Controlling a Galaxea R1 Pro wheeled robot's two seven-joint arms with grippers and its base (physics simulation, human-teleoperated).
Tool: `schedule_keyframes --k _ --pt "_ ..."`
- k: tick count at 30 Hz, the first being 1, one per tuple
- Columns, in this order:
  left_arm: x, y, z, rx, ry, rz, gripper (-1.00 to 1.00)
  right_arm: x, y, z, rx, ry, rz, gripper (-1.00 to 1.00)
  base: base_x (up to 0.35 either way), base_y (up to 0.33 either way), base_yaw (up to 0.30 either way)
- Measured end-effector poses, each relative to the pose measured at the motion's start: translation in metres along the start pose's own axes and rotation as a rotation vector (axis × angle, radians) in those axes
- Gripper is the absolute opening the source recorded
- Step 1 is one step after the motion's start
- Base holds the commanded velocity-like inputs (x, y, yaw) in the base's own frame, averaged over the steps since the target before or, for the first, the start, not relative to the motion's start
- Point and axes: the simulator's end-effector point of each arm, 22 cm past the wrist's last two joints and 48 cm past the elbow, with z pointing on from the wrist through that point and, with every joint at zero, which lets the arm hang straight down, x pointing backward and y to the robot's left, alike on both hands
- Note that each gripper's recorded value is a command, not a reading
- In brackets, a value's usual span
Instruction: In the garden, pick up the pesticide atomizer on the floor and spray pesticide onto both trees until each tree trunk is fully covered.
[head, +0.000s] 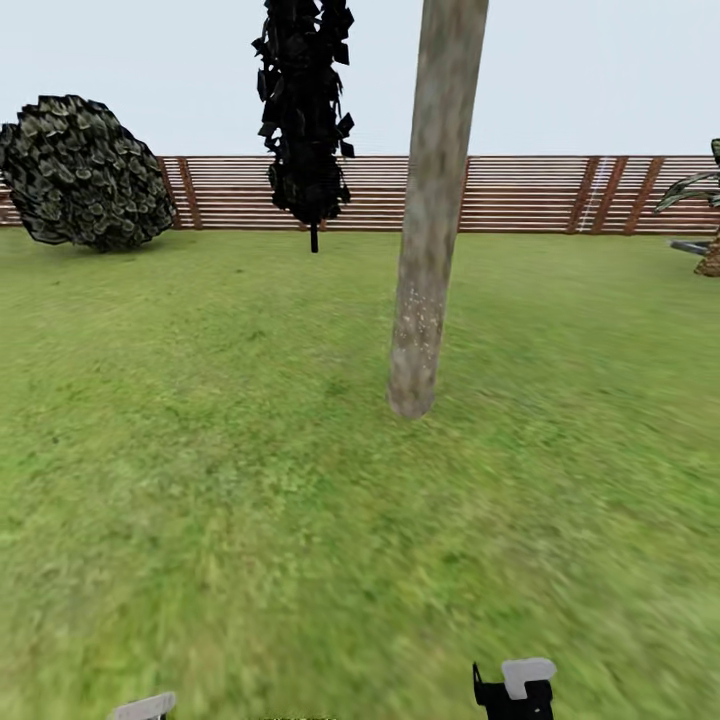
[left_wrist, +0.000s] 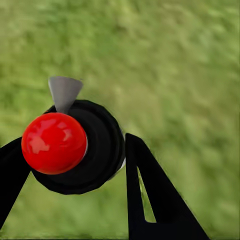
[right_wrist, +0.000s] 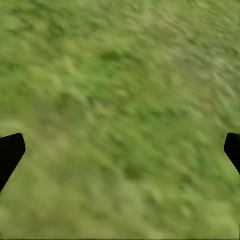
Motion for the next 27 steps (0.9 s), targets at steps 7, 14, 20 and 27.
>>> schedule_keyframes --k 7,14,20,27 --pt "0.0011 0.0001 0.0001 0.0 0.002 0.001 -1.0 0.0013 0.0001 0.0001 0.0 0.003 0.0 1.0 0.0 0.0 0.281" --pt "0.0024 0.0002 0.0001 -0.001 0.005 0.001 -1.0 0.0025 0.0004 0.0001 -0.001 0.005 -0.001 1.0 0.0 0.0 0.281" --pt "0.0035 0.0004 0.0002 -0.001 0.008 0.002 -1.0 0.0035 0.0007 0.0001 -0.001 0.007 -0.001 1.0 0.0 0.0 0.281" --pt "0.0045 0.0005 0.0002 -0.001 0.009 0.003 -1.0 0.0046 0.0011 0.0002 -0.002 0.01 -0.001 1.0 0.0 0.0 0.281"
